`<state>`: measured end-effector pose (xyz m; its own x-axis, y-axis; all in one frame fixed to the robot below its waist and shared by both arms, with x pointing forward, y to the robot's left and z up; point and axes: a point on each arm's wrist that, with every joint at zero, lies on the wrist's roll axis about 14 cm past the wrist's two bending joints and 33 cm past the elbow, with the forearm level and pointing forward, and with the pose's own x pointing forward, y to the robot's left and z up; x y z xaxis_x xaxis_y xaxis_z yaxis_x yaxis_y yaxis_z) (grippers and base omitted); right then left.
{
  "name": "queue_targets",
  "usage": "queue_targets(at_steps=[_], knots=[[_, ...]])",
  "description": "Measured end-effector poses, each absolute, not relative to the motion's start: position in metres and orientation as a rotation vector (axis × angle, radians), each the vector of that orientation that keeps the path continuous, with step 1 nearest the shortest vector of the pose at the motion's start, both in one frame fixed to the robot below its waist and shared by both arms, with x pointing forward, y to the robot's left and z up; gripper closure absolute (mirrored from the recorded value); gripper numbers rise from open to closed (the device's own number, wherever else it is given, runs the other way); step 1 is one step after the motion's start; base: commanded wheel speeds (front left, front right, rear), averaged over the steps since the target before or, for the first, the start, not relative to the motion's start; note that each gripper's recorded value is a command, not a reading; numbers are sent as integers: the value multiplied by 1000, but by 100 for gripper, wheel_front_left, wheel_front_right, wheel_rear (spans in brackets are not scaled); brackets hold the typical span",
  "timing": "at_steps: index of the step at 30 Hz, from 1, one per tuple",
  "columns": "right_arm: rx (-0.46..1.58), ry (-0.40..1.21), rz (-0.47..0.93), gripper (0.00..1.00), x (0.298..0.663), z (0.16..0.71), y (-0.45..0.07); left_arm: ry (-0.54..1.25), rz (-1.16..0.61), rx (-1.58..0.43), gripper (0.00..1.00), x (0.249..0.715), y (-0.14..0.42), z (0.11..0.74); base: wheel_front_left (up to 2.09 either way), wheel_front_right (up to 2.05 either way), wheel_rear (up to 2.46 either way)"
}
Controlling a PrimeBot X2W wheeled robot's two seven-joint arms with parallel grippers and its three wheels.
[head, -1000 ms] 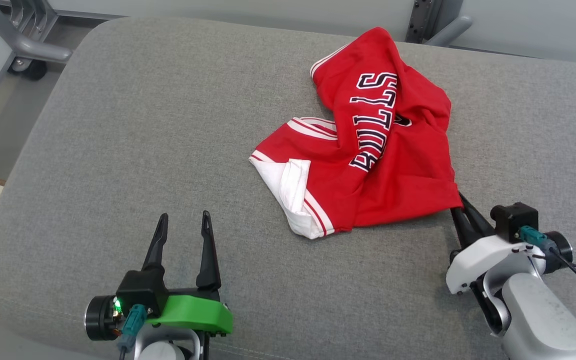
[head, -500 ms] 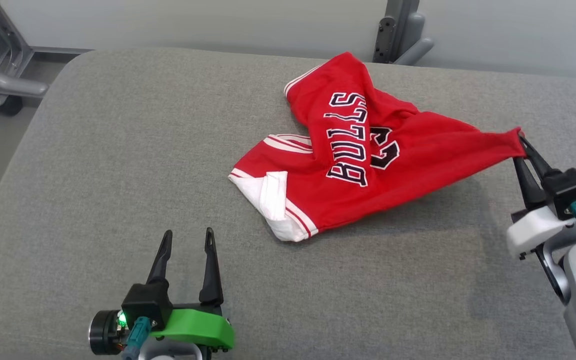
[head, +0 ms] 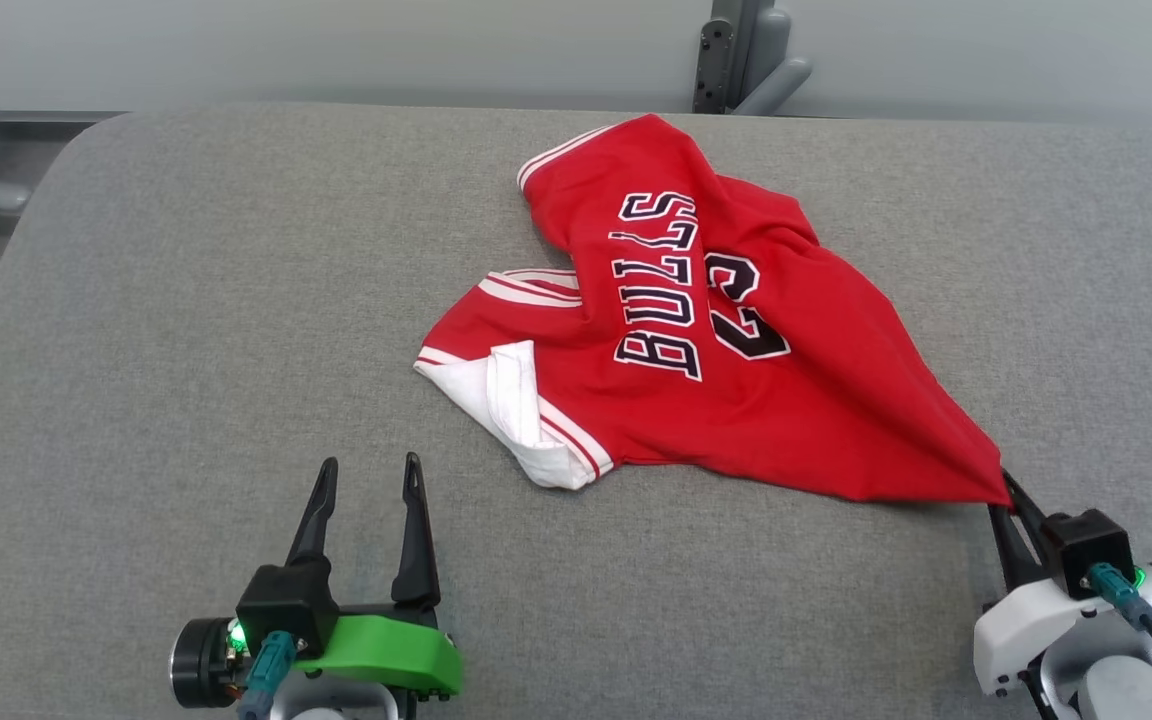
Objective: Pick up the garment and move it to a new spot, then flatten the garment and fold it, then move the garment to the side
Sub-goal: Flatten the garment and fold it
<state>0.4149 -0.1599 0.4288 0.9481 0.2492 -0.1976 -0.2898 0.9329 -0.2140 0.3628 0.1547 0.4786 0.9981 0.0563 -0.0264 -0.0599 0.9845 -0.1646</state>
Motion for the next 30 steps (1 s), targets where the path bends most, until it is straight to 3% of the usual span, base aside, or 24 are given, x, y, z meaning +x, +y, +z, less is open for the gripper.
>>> queue_targets(at_steps=[2, 3, 4, 5, 16, 30], knots=[[-226, 203, 261, 51, 405, 418, -163, 23, 52, -167, 0, 365, 153, 478, 0, 0, 0], [-221, 220, 246, 20, 401, 413, -167, 23, 49, -166, 0, 365, 152, 478, 0, 0, 0], [-219, 236, 229, 4, 396, 409, -172, 24, 44, -165, 0, 366, 150, 478, 0, 0, 0], [-214, 249, 210, 0, 392, 405, -178, 24, 39, -166, 0, 367, 149, 478, 0, 0, 0], [-178, 290, 55, 0, 366, 397, -221, 25, -13, -168, 0, 373, 133, 478, 0, 0, 0], [-93, 70, 15, 0, 376, 462, -219, 108, -113, -179, 0, 376, 103, 456, 0, 0, 0]])
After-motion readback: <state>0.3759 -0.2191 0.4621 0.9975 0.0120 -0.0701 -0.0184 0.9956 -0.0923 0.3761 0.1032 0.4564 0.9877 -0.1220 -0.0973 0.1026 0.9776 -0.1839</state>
